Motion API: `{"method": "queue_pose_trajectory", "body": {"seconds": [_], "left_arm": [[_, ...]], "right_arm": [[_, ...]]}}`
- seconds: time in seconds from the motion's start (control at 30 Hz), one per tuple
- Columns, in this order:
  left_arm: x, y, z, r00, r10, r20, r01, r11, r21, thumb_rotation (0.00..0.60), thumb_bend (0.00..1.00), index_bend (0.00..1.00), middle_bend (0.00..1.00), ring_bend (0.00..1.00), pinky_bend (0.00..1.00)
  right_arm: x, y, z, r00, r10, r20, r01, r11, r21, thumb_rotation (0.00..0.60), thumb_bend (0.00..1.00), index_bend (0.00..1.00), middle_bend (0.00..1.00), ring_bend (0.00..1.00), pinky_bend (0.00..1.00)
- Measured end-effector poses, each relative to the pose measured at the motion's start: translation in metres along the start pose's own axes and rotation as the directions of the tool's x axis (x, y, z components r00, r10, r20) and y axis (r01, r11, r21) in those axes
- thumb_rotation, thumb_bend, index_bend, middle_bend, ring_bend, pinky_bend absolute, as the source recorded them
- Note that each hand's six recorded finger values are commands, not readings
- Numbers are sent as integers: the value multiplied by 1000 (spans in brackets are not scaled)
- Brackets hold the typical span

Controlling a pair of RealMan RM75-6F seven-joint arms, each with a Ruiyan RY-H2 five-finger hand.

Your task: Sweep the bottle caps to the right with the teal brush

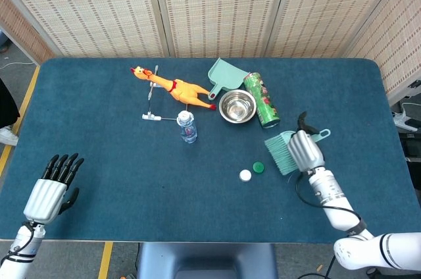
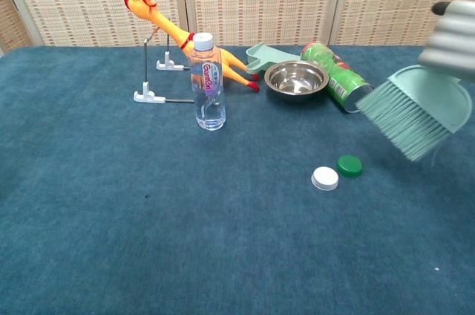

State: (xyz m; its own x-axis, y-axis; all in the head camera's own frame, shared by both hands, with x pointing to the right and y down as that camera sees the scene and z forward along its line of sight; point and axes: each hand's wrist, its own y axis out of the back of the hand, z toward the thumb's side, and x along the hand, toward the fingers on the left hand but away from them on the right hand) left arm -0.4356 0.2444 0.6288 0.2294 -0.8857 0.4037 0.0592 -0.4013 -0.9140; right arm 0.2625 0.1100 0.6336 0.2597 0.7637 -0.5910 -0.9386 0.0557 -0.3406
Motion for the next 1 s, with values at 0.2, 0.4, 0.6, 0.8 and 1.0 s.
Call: {"method": "queue_pose_trajectory", "body": {"seconds": [0.2,0.4,0.6,0.8,1.0], "left_arm": [[-1,4,2,1000,14,5,-14,1000,-6,600,465,0,0,0,50],[2,6,8,1000,17,8,-17,1000,-15,600,464,0,0,0,49],[3,8,6,1000,20,4,-20,1000,-22,600,465,0,0,0,49],[2,6,4,1000,12,3,-12,1000,-24,600,464,0,0,0,50],[2,6,3,1000,11,2,-11,1000,-25,600,464,0,0,0,50]], "right_arm": [[-1,44,23,994,-101,-51,105,992,71,600,328,953,782,524,175],[-4,84,59,984,-154,-88,168,970,176,600,328,951,782,523,175],[-13,110,78,981,-174,-89,191,954,233,600,328,950,782,523,175],[-21,120,83,980,-180,-81,196,936,294,600,328,950,782,523,175],[-23,128,96,978,-182,-102,206,909,362,600,328,950,784,523,175]]}}
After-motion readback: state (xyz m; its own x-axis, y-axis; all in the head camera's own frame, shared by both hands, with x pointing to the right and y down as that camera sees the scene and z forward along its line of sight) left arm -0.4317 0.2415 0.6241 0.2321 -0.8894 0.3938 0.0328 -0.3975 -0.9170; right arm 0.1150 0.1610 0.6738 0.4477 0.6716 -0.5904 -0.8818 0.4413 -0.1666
